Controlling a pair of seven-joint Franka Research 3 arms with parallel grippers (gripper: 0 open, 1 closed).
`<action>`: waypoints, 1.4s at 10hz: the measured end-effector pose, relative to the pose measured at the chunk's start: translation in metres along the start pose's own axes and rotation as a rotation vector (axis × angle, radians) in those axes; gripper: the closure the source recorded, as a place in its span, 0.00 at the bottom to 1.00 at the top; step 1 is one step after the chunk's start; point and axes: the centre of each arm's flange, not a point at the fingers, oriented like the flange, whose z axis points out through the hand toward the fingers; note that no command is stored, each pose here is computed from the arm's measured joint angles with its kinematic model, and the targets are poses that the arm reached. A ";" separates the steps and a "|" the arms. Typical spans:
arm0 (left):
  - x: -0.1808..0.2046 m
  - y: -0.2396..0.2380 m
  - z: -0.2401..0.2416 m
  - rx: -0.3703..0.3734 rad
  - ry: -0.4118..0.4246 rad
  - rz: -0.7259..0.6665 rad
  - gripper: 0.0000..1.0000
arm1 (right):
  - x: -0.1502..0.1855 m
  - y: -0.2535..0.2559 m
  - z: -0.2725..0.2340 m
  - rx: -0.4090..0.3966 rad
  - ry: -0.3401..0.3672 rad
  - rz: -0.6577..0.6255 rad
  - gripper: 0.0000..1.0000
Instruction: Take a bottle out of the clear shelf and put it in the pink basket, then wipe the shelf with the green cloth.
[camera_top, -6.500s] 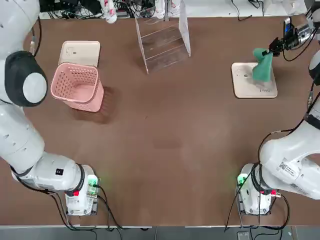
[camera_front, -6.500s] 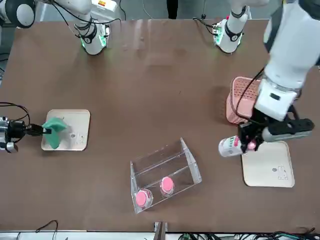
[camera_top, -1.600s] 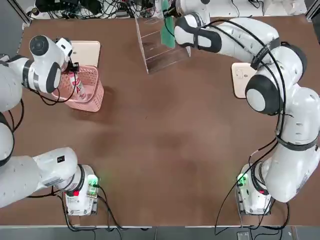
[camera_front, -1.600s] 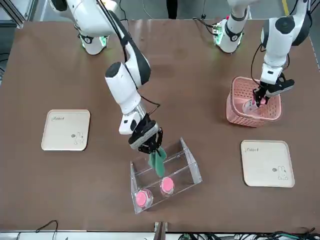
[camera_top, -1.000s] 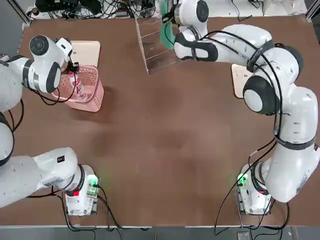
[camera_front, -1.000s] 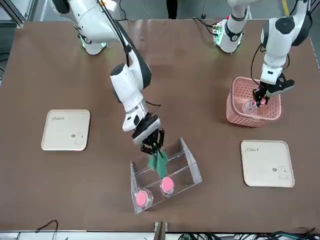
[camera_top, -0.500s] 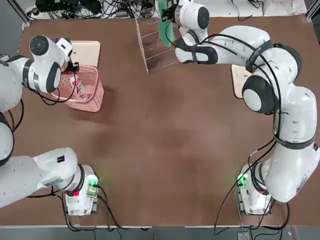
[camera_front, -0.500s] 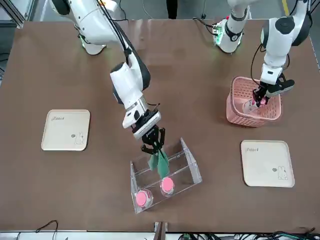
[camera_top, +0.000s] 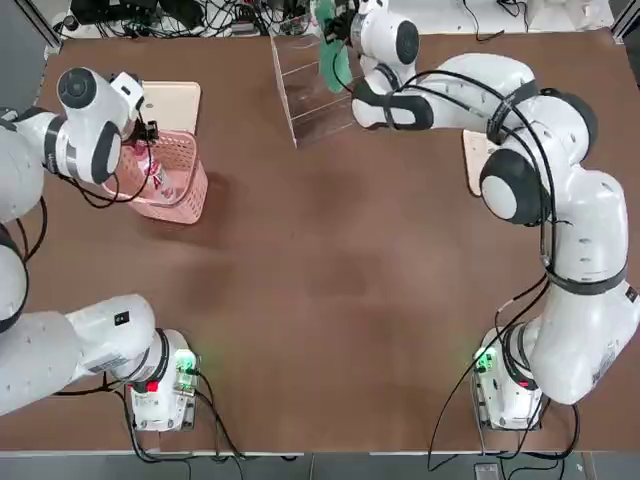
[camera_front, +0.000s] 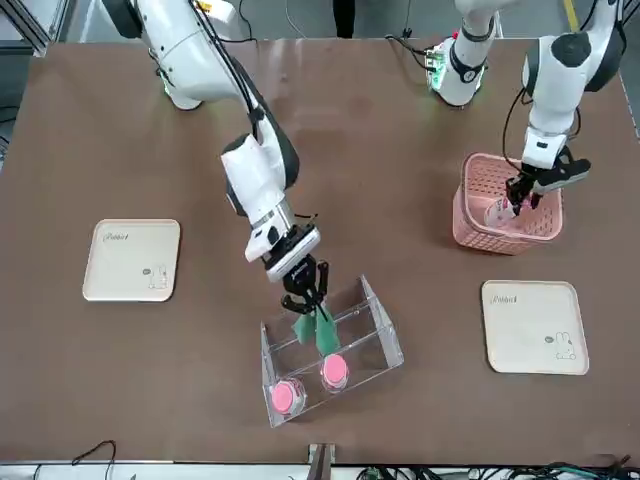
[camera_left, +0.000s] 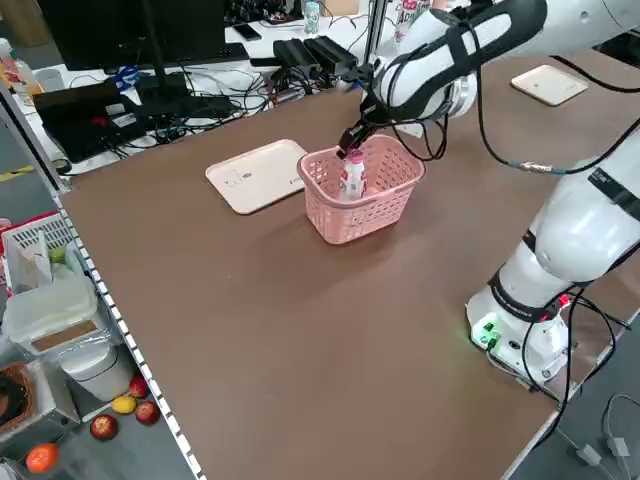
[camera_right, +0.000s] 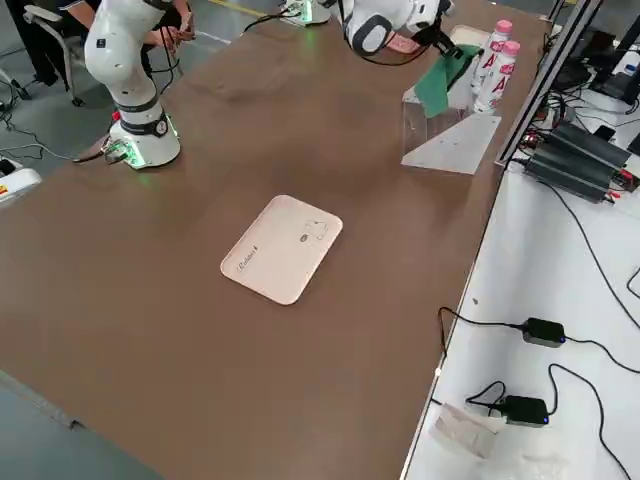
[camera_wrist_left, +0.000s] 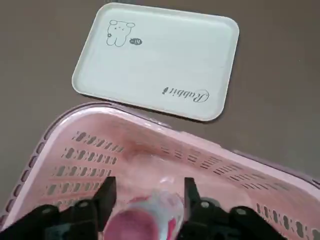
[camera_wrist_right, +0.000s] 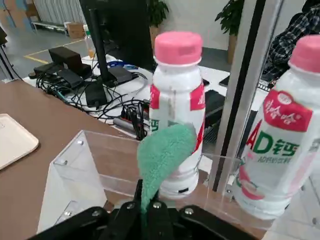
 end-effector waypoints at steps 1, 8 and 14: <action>0.000 0.000 0.000 0.000 0.000 0.000 0.34 | 0.003 0.005 0.000 -0.006 0.011 0.003 0.97; 0.054 -0.002 -0.032 0.055 -0.015 -0.005 0.00 | -0.023 0.016 0.016 -0.017 0.026 -0.001 0.97; 0.192 0.063 -0.092 -0.008 -0.277 -0.071 0.00 | -0.041 0.021 0.031 -0.023 0.051 -0.005 0.97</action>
